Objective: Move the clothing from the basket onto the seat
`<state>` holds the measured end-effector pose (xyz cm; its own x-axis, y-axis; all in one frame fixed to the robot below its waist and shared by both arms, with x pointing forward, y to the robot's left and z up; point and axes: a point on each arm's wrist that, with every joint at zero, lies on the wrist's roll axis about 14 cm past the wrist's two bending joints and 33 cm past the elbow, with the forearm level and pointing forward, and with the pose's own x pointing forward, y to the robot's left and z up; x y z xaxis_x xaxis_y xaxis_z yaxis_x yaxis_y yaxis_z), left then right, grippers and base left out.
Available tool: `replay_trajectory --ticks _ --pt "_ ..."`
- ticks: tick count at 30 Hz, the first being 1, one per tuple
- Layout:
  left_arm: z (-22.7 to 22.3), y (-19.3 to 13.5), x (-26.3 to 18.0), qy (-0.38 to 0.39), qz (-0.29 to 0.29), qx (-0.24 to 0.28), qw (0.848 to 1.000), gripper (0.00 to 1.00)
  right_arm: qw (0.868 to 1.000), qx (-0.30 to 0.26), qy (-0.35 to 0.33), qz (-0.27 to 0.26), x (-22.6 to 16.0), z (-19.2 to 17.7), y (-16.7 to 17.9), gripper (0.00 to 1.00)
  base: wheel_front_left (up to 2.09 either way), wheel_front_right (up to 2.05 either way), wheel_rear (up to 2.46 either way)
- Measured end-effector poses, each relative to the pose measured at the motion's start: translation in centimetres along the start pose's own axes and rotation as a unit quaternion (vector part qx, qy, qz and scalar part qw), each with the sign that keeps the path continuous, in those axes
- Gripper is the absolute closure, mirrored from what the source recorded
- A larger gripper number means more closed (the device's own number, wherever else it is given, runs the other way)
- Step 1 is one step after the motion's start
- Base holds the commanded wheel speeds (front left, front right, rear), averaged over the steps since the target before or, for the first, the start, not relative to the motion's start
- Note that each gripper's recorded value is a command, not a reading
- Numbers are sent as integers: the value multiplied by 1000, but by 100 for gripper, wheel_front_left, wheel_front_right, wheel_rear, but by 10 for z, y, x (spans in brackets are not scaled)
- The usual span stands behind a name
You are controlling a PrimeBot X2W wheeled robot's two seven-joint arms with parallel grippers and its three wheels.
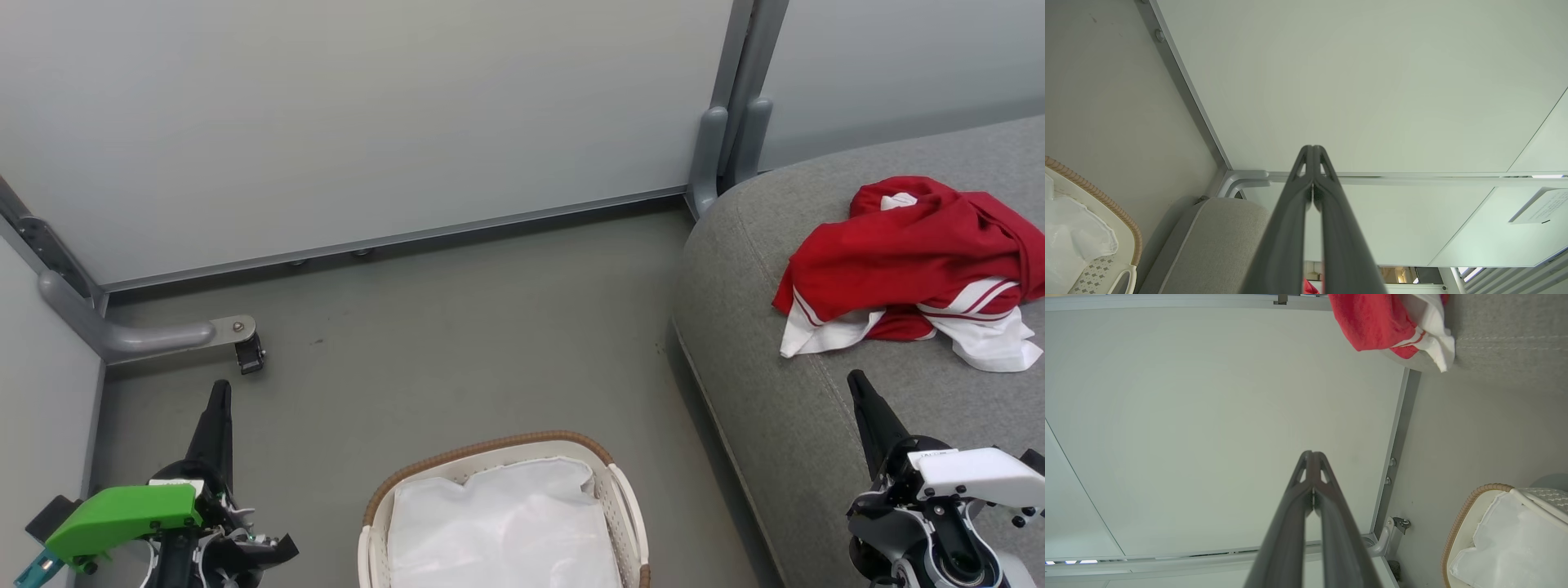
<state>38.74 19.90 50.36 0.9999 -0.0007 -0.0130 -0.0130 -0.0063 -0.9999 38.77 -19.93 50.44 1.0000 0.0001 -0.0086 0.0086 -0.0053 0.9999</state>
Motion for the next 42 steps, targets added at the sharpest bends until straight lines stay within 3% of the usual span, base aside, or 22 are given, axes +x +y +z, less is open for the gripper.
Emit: replay_trajectory --ticks 42 --pt "0 0 0 0 0 0 1000 100 1000 0 0 0 0 0 0 100 0 0 0"
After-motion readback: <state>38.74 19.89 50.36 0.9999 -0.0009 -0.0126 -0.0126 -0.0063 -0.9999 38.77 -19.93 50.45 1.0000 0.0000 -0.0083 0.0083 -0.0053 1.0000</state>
